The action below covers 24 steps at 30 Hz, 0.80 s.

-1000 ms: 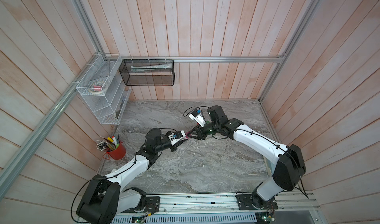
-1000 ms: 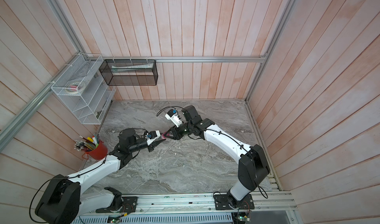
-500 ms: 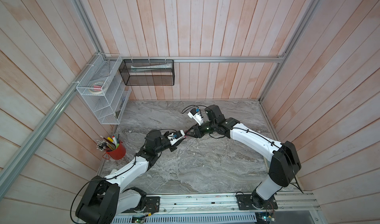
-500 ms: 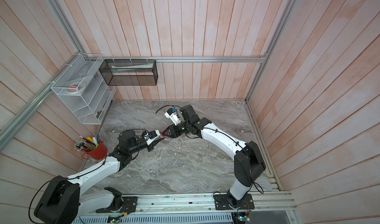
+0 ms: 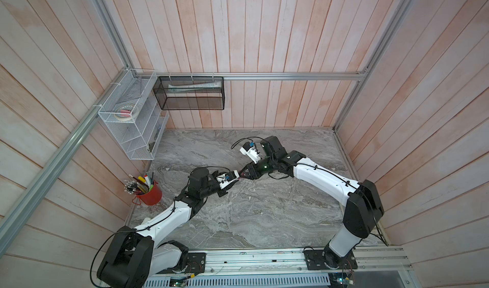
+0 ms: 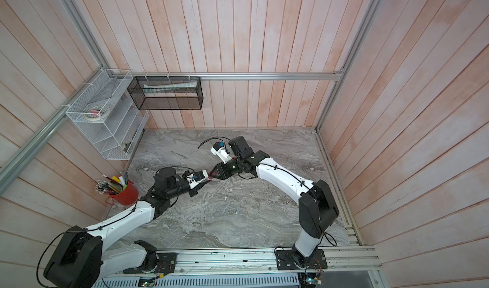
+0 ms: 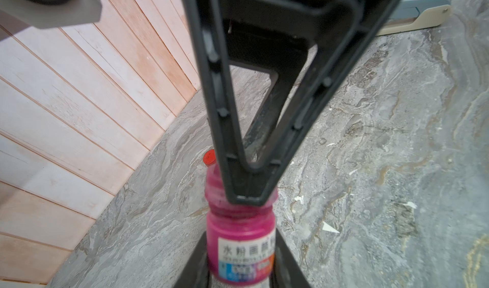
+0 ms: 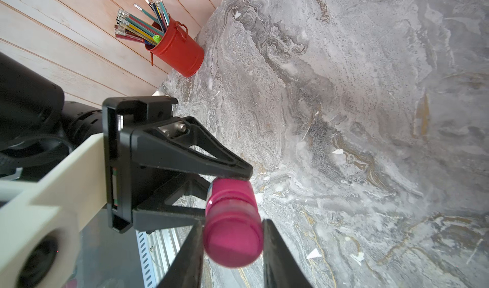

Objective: Close the paint jar lid
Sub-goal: Close the lid on the paint jar.

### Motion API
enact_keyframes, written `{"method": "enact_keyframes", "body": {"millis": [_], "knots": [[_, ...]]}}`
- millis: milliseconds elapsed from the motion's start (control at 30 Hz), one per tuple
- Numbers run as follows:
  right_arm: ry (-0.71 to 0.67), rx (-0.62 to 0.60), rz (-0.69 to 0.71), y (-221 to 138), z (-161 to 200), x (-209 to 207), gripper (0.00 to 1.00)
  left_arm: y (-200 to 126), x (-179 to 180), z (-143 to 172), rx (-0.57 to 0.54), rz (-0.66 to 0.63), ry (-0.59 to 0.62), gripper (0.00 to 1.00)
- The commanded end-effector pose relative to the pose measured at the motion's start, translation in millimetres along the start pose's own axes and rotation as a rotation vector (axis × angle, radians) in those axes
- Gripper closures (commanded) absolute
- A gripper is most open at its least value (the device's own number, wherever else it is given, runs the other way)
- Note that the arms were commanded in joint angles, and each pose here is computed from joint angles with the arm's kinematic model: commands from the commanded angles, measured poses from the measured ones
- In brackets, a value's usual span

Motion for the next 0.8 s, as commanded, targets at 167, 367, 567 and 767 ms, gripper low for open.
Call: {"method": "enact_keyframes", "body": {"millis": [167,367,567,767], "knots": [[-0.051,0.018,0.055,1.0,7.1,-0.7,0.76,-3.9,14.0,-49.4,-0.234,0.027,0.145,0.67],[-0.061,-0.002,0.029,-1.2,7.5,2.8,0.76,-3.7,14.9,-49.5,-0.232,0.015,0.144,0.67],[-0.044,0.041,0.049,6.1,14.4,-4.2,0.75,-8.4,17.3,-51.3,-0.249,-0.046,0.139,0.67],[-0.034,-0.003,0.035,3.9,19.9,-4.1,0.76,-24.2,32.2,-57.0,-0.33,-0.18,0.084,0.67]]}}
Point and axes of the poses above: each gripper's point midway between its finger pads, its own y axis out along the fingers, its own x axis along the line the jaws close on, z = x × y, the point moved 10 cm from there along -y, back along the fingers, and after that the axes turned 5 degrees about y, right-handed, at the moved point
